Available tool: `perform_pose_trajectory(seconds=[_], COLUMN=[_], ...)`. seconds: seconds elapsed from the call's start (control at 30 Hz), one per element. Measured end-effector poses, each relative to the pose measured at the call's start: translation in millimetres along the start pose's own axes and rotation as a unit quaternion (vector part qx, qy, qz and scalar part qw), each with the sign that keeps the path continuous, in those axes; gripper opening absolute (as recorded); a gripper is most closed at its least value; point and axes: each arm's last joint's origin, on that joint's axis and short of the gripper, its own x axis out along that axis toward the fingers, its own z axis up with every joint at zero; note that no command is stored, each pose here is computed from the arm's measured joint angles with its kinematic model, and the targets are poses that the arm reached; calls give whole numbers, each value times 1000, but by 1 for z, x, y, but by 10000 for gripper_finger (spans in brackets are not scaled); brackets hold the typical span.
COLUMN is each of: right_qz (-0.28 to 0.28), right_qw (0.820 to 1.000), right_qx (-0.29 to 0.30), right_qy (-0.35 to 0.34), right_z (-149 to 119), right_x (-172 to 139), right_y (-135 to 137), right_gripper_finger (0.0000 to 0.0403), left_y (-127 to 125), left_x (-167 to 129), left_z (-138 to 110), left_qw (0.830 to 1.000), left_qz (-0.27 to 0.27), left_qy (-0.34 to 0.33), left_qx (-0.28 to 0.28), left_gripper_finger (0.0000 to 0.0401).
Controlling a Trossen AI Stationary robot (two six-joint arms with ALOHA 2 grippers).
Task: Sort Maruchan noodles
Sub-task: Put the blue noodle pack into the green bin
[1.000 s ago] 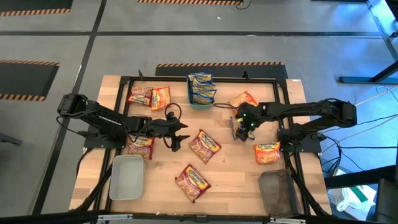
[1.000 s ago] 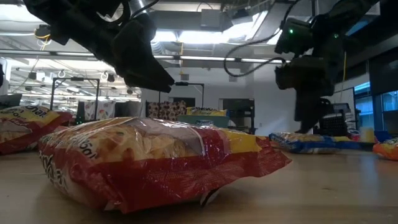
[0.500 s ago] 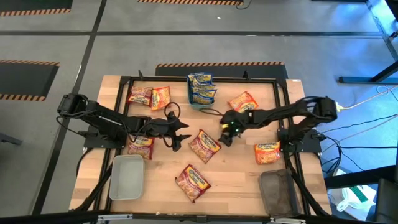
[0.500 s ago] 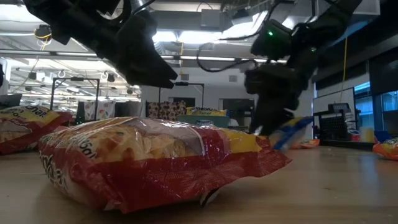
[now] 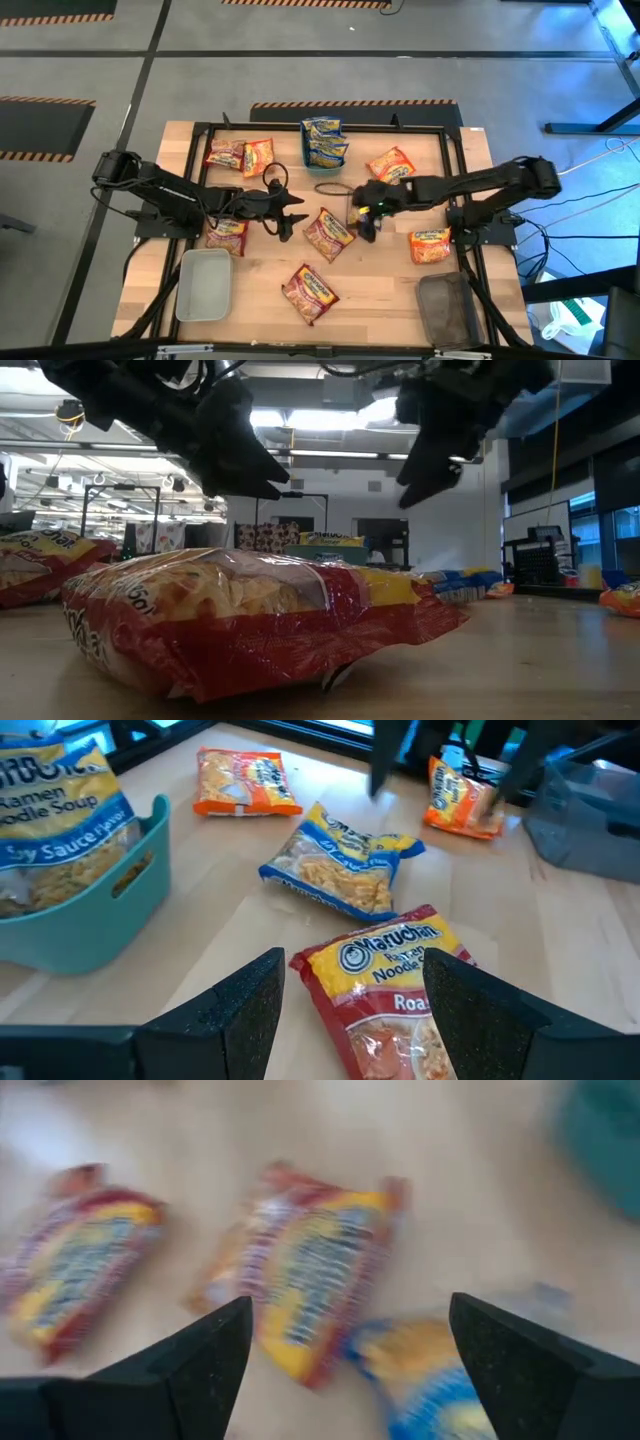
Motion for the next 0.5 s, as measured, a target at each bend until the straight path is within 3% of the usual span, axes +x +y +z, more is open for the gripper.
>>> perform_pose_trajectory(seconds=[0.17,0.5], right_qz=[-49,-33], right_qw=[996,959], right_qx=[74,280], right_qy=[-19,-9], right_z=[-28,-113], right_x=[-26,-26], right_y=[-16,-53], right_gripper_finger=[325,325], left_y=[-4,-11], left_x=[24,113], left_z=[9,31], left_qw=[1000,986], left_qz=[-10,-46], left_qy=[13,127], left_qx=[19,99], left_gripper_finger=[232,232])
